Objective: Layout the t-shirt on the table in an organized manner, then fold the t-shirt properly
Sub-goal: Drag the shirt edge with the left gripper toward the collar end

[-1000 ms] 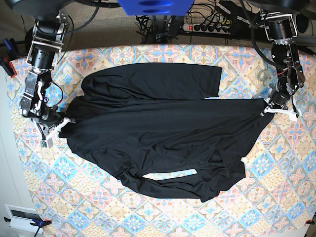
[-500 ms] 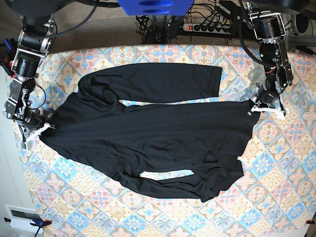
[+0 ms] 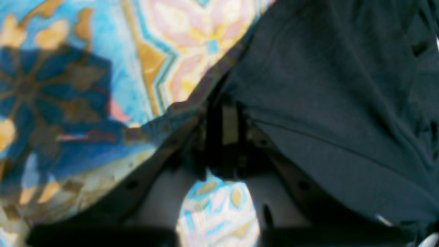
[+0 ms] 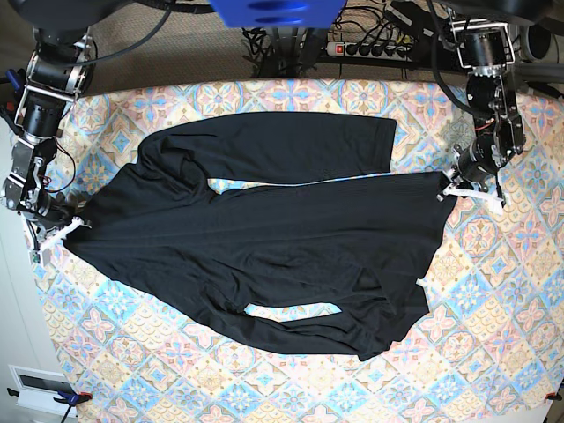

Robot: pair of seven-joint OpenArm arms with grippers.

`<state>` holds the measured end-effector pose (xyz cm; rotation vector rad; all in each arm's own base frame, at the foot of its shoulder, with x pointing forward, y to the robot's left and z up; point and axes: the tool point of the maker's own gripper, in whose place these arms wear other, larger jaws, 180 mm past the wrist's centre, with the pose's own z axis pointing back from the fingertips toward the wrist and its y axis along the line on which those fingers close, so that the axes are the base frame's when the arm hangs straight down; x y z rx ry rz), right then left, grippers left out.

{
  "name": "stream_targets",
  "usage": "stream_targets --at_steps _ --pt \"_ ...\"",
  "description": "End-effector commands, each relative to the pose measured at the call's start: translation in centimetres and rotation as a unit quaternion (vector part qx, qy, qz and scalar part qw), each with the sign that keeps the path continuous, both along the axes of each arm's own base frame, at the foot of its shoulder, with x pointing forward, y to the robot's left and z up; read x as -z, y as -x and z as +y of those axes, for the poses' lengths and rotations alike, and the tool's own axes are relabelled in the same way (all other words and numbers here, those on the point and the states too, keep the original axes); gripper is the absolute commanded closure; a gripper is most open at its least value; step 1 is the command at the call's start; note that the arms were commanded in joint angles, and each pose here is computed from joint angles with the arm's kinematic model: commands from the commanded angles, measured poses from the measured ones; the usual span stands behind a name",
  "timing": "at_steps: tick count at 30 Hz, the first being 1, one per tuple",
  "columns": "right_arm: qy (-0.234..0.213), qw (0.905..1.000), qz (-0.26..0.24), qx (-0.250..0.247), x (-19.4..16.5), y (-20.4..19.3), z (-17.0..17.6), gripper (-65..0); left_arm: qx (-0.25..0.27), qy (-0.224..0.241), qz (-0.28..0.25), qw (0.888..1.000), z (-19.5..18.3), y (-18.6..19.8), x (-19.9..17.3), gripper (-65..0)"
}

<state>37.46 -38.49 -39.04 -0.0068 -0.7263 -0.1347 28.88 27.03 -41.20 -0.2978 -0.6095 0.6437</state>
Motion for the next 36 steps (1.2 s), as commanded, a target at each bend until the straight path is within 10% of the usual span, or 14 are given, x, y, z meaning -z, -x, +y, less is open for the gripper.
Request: stream_targets --at_steps 1,12,36 --pt "0.016 0.9993 -0.032 0.009 -2.5 -1.2 -1.6 0.0 0.005 -0.013 -0.019 1.0 0.8 -0.6 -1.5 -10.7" --pt "0.016 0.9993 -0.033 0.008 -2.6 -1.3 -1.5 0.0 0.042 0.042 0.043 0.997 -0.5 2.7 -0.6 -35.1" --pt "0.016 0.9994 -0.029 0.006 -2.4 -1.2 -1.4 0.0 0.12 0.101 0.053 0.986 -11.4 6.4 1.0 -35.3"
